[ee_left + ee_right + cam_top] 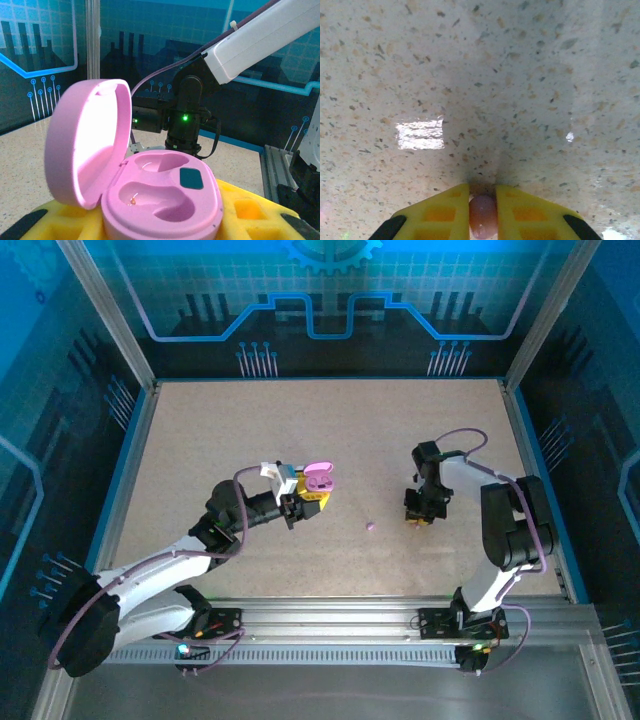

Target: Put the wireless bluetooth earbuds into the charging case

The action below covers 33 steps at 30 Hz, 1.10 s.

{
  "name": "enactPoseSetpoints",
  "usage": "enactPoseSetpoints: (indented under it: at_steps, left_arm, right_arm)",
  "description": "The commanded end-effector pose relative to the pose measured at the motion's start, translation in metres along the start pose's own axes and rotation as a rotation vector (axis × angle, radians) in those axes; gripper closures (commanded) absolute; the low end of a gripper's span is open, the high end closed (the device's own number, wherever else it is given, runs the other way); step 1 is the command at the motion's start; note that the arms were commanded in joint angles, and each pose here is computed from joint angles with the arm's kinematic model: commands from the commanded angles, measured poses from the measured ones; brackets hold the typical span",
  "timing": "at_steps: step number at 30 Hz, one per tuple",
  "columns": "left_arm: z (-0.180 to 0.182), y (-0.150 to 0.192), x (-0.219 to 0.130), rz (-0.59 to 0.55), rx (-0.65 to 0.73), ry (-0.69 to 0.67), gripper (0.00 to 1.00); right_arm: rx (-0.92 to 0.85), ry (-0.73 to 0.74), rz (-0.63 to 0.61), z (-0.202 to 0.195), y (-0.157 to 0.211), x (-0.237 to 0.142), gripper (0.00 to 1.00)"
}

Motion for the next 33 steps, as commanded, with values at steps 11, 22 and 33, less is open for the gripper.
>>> enactPoseSetpoints:
  at_steps: [11, 22, 33]
  left_arm:
    - [0.015, -0.006, -0.007, -0.041, 0.025, -0.098, 0.63]
    - [0.026, -0.001, -0.008, -0.036, 0.03, -0.134, 0.63]
    - [0.024, 0.003, 0.002, -0.021, 0.108, -0.114, 0.64]
  right_arm:
    - [-0.24, -0.913, -0.035, 0.095, 0.027, -0.136, 0.82]
    - [-0.442, -1.286, 0.159, 0.125, 0.05, -0.209, 0.81]
    - [-0.472, -1.325, 0.254, 0.143, 0.059, -0.232, 0.8]
Point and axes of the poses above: each hand's point on the last joint's axis, 136 mm out from that joint toward the fingers, its own x axis out along the fingers, its own z axis along the line the jaws close on, y = z × x, the point moved 6 cm from there along -x, back along the fingers, and after that the axes turned 10 degrees about x, right-handed, at the moved point
